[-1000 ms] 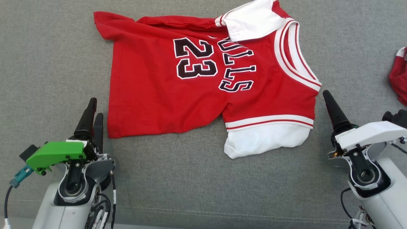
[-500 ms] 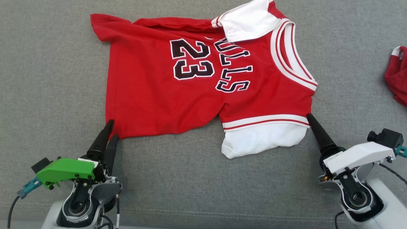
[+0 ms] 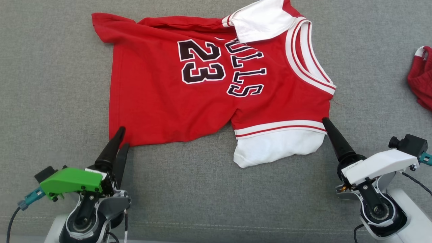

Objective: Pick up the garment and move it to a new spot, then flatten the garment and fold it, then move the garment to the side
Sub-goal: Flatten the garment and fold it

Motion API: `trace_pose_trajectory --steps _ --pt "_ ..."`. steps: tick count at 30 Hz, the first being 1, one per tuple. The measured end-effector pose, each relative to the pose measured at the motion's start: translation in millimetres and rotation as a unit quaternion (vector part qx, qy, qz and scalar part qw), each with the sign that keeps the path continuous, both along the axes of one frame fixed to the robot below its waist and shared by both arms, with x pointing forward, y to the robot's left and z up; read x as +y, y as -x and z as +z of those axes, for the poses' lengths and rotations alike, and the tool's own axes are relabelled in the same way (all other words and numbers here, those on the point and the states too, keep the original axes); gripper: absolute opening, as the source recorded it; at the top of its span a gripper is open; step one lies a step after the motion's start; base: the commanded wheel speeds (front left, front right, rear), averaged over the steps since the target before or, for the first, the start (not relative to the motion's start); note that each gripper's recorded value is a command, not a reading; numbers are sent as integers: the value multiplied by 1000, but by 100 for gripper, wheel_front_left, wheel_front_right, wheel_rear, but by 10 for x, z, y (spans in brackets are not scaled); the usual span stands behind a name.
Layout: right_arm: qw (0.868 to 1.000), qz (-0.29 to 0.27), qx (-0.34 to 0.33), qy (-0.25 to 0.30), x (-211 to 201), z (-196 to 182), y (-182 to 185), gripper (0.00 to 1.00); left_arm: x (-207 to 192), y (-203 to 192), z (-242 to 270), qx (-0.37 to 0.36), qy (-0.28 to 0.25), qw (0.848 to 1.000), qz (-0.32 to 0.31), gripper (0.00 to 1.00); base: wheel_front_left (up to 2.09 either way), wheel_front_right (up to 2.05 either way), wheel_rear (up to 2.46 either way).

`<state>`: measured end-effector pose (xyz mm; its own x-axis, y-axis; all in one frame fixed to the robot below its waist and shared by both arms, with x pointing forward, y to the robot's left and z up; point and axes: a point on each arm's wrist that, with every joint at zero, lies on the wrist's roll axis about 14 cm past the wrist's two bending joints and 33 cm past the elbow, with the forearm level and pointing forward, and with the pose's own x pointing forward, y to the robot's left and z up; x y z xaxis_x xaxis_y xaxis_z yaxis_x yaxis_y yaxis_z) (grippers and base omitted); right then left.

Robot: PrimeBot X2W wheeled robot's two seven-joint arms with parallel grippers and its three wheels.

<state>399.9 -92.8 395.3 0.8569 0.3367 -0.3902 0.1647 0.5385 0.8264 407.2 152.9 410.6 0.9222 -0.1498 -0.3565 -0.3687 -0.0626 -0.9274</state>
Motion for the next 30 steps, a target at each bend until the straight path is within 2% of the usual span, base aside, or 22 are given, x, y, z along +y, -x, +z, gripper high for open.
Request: trace_pose_trajectory --steps 6,15,30 --pt "1000 -9 3 8 -56 -19 51 100 48 212 -122 30 -21 999 -5 100 0 0 0" --pt "1000 16 -1 -2 95 19 56 100 78 231 -80 30 -18 999 6 100 0 0 0" --pt "1000 17 -7 3 86 27 -14 100 -73 -15 -39 17 -6 1000 -12 100 0 0 0"
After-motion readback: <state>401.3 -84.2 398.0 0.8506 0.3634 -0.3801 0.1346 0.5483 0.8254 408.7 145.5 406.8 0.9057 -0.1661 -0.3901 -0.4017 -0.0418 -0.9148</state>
